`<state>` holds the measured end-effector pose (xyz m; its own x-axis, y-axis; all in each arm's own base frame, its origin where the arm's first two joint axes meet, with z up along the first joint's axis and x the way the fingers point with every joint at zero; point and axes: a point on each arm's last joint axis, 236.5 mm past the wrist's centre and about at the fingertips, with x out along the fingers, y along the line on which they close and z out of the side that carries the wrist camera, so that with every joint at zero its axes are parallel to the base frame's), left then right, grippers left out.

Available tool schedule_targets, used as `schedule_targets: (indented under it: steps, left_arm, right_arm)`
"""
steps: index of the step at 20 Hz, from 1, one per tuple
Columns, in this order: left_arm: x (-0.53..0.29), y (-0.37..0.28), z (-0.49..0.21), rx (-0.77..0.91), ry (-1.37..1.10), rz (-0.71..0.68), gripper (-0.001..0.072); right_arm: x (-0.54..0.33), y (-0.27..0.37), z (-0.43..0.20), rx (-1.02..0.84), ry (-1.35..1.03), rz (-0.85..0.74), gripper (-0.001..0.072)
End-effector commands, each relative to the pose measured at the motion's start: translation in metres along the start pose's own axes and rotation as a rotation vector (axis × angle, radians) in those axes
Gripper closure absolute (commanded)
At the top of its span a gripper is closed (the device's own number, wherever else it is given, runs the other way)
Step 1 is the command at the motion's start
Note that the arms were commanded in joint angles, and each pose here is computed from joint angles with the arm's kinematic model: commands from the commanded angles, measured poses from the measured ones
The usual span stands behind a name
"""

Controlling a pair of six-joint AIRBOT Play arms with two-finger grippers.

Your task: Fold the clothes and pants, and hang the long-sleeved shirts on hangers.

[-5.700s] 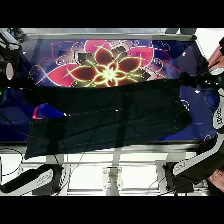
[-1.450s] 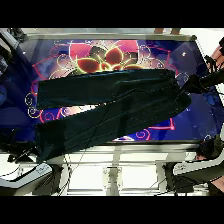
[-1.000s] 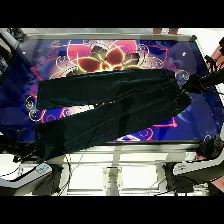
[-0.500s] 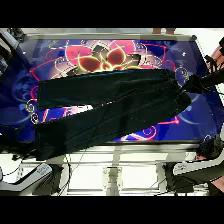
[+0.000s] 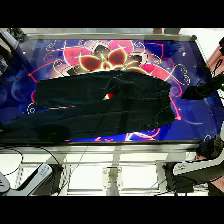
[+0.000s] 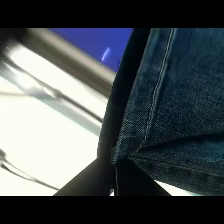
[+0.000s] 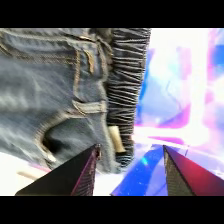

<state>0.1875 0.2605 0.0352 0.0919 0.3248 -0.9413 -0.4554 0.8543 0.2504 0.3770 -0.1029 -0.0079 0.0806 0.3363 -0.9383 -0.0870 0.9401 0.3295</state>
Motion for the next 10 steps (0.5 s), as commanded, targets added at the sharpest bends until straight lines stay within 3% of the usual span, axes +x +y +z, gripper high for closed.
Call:
schedule_targets:
  steps: [1, 10]
  left_arm:
    - [-0.016, 0.001, 0.027, 0.041, -0.087, 0.034, 0.0685]
    - [-0.017, -0.004, 0.028, 0.044, -0.086, 0.026, 0.0684]
  right_arm:
    - [0.031, 0.007, -0.024, -0.124, 0.067, 0.062, 0.0256]
    - [0.08, 0.048, -0.046, -0.194, 0.068, 0.303, 0.0247]
